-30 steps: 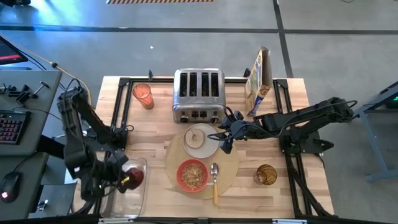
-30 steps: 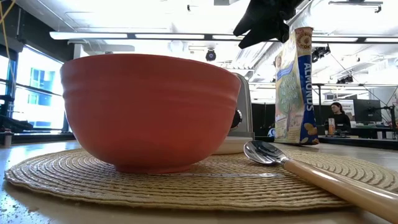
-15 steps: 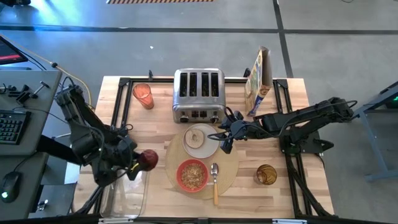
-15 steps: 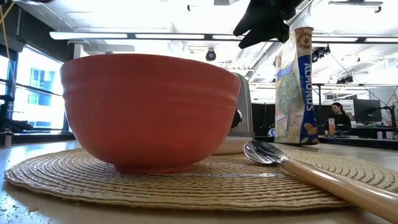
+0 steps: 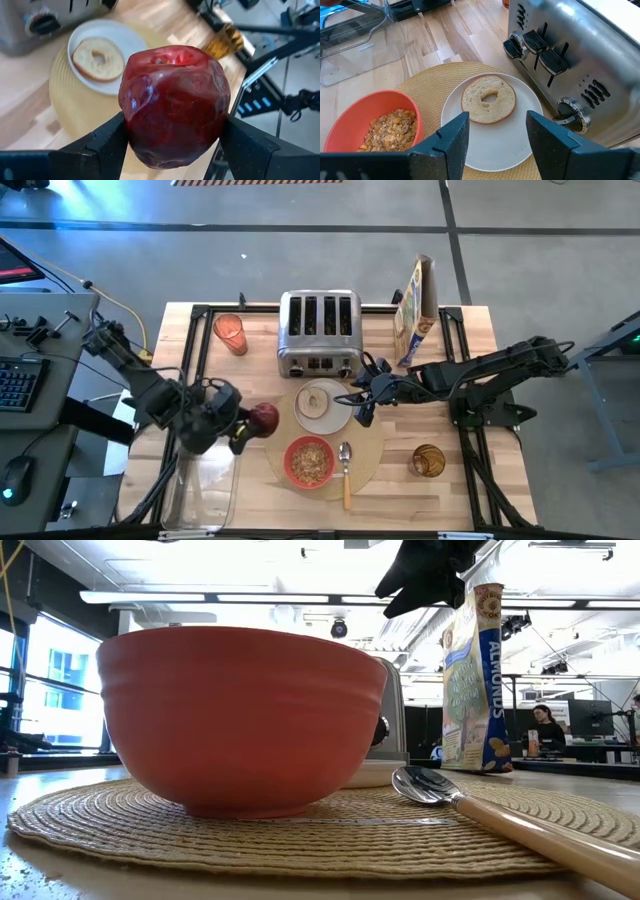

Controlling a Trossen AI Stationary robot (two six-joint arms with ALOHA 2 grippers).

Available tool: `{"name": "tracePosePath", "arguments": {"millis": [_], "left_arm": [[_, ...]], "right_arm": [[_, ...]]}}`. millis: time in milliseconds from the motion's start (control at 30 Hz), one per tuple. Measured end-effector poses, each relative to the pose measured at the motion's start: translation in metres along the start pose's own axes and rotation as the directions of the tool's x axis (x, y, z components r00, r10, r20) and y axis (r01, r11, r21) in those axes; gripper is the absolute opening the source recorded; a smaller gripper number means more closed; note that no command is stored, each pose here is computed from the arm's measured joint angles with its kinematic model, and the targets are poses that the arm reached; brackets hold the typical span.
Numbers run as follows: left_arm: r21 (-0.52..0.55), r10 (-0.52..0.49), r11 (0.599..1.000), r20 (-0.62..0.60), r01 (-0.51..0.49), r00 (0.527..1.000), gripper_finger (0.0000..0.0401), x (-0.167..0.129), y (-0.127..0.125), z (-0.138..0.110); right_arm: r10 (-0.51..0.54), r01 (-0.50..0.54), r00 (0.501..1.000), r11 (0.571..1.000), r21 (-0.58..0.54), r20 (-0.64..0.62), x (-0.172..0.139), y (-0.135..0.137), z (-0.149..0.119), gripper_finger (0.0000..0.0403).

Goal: Arrange a breakfast setting
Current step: Put the apple on the plate

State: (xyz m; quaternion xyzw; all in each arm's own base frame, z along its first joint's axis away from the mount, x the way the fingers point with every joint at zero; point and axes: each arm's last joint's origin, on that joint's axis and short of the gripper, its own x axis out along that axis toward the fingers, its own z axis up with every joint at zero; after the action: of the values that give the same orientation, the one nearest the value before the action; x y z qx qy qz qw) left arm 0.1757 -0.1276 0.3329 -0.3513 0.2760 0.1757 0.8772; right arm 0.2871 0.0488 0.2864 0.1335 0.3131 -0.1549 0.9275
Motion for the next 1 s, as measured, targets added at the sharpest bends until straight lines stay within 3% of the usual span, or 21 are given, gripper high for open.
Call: {"name": "tracePosePath", "arguments": {"millis": [767, 1000], "left_arm": [[0.010, -0.132, 0.991, 0.259, 0.134, 0.957, 0.0255, 0.025, -0.011, 0.064], [0.008, -0.134, 0.990, 0.307, 0.138, 0.942, 0.0255, 0.027, -0.010, 0.075]], "right_arm": [[-0.007, 0.007, 1.000, 1.000, 0.002, 0.004, 0.000, 0.000, 0.000, 0.0177], [0.032, -0.029, 0.999, 0.987, 0.158, -0.017, 0.000, 0.001, 0.000, 0.0179]]}}
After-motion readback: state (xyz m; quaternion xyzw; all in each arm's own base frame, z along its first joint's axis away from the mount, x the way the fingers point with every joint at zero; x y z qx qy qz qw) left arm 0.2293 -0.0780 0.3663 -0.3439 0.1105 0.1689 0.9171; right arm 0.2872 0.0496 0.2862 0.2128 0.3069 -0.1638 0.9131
